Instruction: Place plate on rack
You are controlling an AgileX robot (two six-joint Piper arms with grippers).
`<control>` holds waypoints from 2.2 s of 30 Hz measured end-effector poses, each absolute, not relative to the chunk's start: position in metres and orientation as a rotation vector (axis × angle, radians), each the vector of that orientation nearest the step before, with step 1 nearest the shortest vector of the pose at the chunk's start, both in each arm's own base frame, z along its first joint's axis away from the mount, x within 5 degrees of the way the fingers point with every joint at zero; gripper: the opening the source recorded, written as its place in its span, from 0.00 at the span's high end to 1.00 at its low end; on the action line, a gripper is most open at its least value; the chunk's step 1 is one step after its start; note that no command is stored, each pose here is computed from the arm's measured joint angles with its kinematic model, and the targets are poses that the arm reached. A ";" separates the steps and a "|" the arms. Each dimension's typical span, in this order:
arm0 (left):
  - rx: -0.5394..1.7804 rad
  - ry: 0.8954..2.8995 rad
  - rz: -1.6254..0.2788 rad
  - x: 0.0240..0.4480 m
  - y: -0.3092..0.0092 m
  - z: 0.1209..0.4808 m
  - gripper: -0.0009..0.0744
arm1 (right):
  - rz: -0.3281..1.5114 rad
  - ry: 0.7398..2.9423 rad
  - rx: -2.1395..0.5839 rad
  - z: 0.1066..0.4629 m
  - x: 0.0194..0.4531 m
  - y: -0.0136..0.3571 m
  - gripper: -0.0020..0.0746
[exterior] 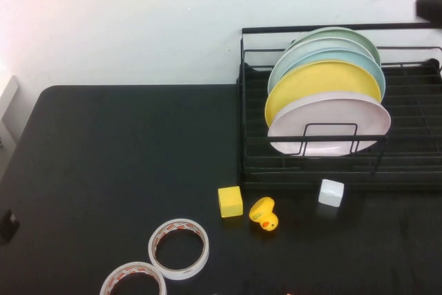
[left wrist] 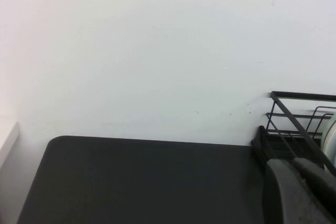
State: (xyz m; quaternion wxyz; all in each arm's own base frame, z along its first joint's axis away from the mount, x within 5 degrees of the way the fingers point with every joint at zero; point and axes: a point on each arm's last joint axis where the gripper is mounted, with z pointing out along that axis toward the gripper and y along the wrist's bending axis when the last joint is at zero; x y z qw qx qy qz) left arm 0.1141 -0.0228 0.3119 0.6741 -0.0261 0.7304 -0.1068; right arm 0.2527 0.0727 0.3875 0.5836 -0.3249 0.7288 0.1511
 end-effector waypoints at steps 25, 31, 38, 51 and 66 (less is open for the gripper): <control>-0.059 1.643 -0.240 0.114 -0.023 0.312 0.99 | 0.399 2.077 -0.813 0.230 0.342 0.077 0.98; -0.056 1.644 -0.236 0.114 -0.023 0.312 0.99 | 0.371 2.033 -0.780 0.238 0.370 0.079 0.98; -0.056 1.644 -0.236 0.114 -0.023 0.312 0.99 | 0.379 1.981 -0.737 0.256 0.383 0.081 0.98; -0.056 1.644 -0.236 0.114 -0.023 0.312 0.99 | 0.480 1.791 -0.713 0.340 0.333 0.084 0.98; -0.056 1.644 -0.236 0.114 -0.023 0.312 0.99 | 0.439 1.469 -0.647 0.382 0.172 0.068 0.98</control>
